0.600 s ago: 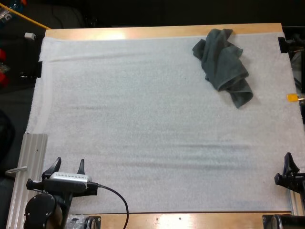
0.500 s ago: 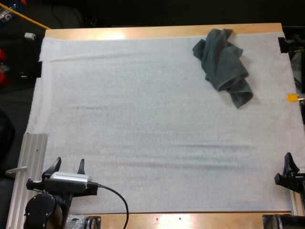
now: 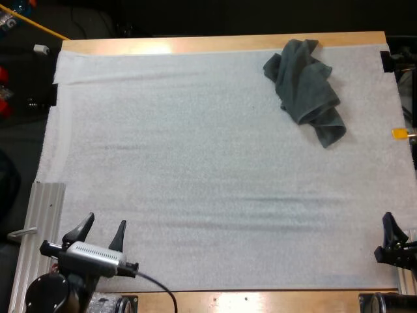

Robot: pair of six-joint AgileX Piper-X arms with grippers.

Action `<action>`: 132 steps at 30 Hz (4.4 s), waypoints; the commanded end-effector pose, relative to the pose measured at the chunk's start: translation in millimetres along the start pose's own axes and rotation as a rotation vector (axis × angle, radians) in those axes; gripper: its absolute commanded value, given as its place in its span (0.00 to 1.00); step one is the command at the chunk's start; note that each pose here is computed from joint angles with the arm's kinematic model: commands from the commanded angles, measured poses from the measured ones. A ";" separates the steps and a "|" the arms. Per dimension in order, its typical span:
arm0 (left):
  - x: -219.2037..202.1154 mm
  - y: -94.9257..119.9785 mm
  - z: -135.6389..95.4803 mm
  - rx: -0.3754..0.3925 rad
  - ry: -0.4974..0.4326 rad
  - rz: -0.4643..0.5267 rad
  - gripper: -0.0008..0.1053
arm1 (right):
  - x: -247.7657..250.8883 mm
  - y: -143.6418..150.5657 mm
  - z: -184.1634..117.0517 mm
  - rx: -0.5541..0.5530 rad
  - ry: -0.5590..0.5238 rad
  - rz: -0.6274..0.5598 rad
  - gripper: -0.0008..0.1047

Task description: Pick towel from pile, fold and stack

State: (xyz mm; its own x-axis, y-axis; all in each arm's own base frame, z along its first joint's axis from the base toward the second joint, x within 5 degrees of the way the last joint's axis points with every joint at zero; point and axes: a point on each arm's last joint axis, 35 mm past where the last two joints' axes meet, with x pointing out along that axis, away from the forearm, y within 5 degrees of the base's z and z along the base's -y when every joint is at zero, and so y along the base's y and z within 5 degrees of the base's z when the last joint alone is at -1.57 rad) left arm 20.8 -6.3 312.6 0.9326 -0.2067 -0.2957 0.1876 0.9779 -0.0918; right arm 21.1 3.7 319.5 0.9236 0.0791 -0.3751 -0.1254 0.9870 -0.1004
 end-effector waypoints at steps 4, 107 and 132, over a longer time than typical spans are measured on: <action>-14.8 -4.5 17.9 0.013 -0.059 -0.090 0.52 | -8.1 2.7 13.7 -0.003 0.031 0.125 0.67; 8.6 -23.2 63.8 0.071 0.103 -0.417 0.52 | 424.9 47.1 30.3 0.668 0.393 0.268 0.01; 8.6 -23.2 63.8 0.071 0.103 -0.417 0.52 | 213.0 40.1 179.6 0.052 -0.040 0.289 0.01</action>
State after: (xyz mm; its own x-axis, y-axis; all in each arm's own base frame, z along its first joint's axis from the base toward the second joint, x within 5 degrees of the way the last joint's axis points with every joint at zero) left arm 43.9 -28.4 370.4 0.7395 -0.5730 -0.3534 0.5609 0.8147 -0.1473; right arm 279.0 84.8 397.6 0.8655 0.3568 -0.3516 -0.3567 0.9318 0.0675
